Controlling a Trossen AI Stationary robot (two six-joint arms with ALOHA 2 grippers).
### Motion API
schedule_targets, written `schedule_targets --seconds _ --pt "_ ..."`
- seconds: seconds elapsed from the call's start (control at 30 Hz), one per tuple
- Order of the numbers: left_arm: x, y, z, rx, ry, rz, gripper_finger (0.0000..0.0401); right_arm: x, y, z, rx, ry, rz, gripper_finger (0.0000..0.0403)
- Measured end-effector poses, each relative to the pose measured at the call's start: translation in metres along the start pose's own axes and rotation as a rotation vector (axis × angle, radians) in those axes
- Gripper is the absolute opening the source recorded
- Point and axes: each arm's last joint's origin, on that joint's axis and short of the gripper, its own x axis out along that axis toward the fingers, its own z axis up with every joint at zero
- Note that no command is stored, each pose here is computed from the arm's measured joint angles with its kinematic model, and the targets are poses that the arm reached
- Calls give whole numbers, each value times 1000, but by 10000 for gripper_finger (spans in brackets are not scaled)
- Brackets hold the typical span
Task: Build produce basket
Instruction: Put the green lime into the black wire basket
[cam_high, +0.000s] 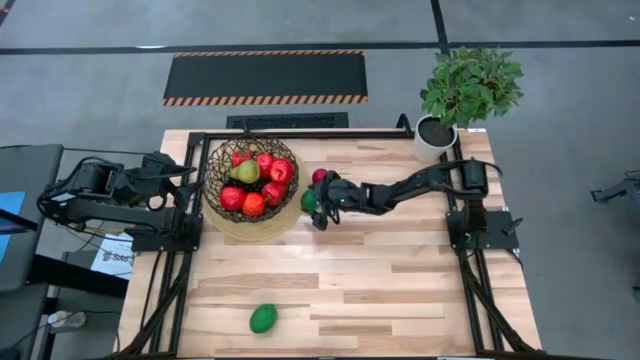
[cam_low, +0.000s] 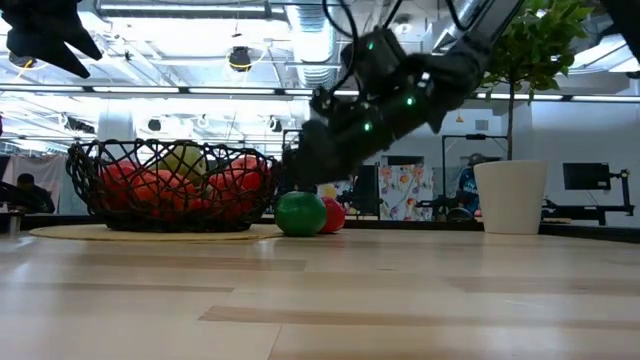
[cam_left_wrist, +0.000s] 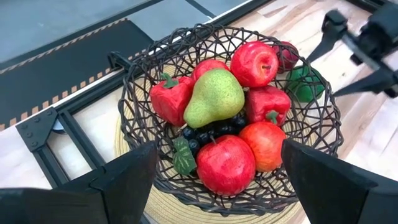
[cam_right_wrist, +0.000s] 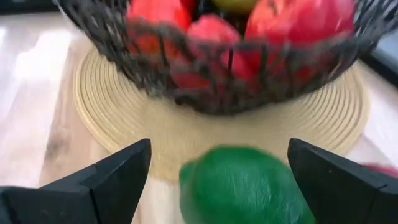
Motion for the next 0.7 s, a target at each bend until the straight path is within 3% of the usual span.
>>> schedule_targets --seconds 0.23,0.5,0.7 --pt "0 0 0 -17 -6 7 330 14 -5 -21 9 56 1 395" --pt "0 1 0 -19 -16 19 330 12 -4 -23 28 93 1 392" --pt "0 1 0 -26 -15 19 330 12 -1 -23 61 95 0 352"
